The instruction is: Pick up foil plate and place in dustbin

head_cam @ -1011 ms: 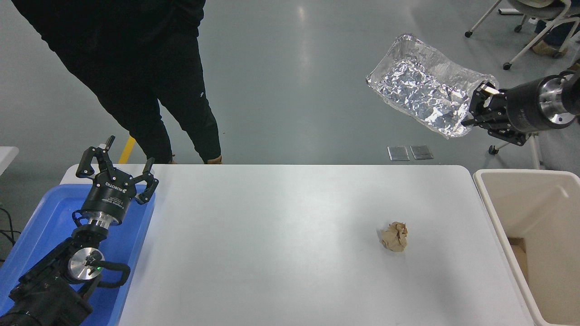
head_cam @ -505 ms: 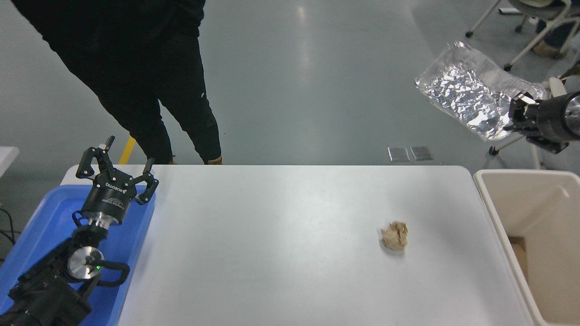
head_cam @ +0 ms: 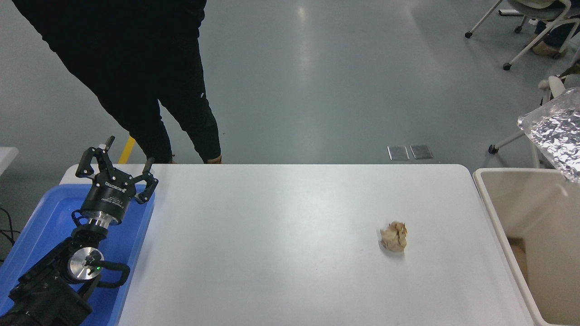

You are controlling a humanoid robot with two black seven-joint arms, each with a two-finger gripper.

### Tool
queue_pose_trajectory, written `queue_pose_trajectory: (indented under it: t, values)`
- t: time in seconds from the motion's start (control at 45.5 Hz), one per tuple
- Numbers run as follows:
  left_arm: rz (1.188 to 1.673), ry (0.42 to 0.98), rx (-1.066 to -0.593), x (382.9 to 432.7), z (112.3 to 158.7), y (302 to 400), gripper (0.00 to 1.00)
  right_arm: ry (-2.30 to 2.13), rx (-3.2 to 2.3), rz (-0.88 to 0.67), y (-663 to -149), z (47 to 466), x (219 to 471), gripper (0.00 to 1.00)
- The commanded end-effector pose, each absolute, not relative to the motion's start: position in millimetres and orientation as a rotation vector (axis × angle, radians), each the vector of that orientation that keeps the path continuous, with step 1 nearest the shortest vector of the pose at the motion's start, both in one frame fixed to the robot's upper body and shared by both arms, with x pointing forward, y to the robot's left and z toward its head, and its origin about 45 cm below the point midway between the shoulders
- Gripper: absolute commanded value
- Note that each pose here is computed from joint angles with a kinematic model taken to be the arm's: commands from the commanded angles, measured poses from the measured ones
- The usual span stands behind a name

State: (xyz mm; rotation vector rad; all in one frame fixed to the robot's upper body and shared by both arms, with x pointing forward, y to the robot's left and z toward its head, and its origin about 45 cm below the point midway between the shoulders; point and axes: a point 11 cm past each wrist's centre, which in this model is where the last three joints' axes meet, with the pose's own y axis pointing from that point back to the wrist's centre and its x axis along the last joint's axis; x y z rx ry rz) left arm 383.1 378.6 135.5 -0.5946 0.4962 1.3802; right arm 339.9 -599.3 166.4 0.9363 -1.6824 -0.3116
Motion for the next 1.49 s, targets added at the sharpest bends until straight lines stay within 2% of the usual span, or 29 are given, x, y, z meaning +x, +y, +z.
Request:
queue_pose_trajectory:
  t: [0.0,0.154,0.593,0.615,0.659,0.703,0.725,0.879,1.011,1.165,1.253,1.341,1.473]
  values:
    - [1.382,0.495,-0.594,383.1,135.7,379.2,0.98,-1.721,0.824,-0.407,-597,107,292,0.0]
    - [1.381,0.496,-0.593,383.1,135.4,378.4,0.98,-1.722,0.792,-0.43,-594,86,274,0.0]
    - [1.38,0.497,-0.595,383.1,135.5,378.4,0.98,-1.705,0.771,-0.452,-596,76,259,0.0]
    - [1.381,0.496,-0.595,383.2,135.4,378.5,0.98,-1.702,0.771,-0.448,-596,76,259,0.12]
    - [1.38,0.497,-0.595,383.1,135.5,378.4,0.98,-1.689,0.77,-0.435,-597,76,258,0.52]
    - [1.381,0.496,-0.595,383.2,135.4,378.5,0.98,-1.684,0.768,-0.428,-598,77,258,0.96]
    - [1.38,0.497,-0.595,383.1,135.5,378.4,0.98,-1.686,0.766,-0.433,-599,78,258,1.0]
    - [1.38,0.497,-0.595,383.1,135.5,378.4,0.98,-1.681,0.799,-0.436,-594,80,267,1.0]
    - [1.38,0.497,-0.595,383.1,135.5,378.4,0.98,-1.755,0.81,-0.394,-607,121,294,1.0]
    - [1.38,0.497,-0.595,383.1,135.5,378.4,0.98,-1.738,0.948,-0.346,-594,176,341,1.0]
    - [1.38,0.497,-0.595,383.1,135.5,378.4,0.98,-1.651,1.047,-0.26,-575,218,370,1.0]
    - [1.381,0.496,-0.595,383.2,135.4,378.5,0.98,-1.56,1.139,-0.166,-550,259,399,1.0]
    - [1.378,0.497,-0.595,383.3,135.7,377.9,0.98,-1.432,1.321,-0.106,-500,304,433,1.0]
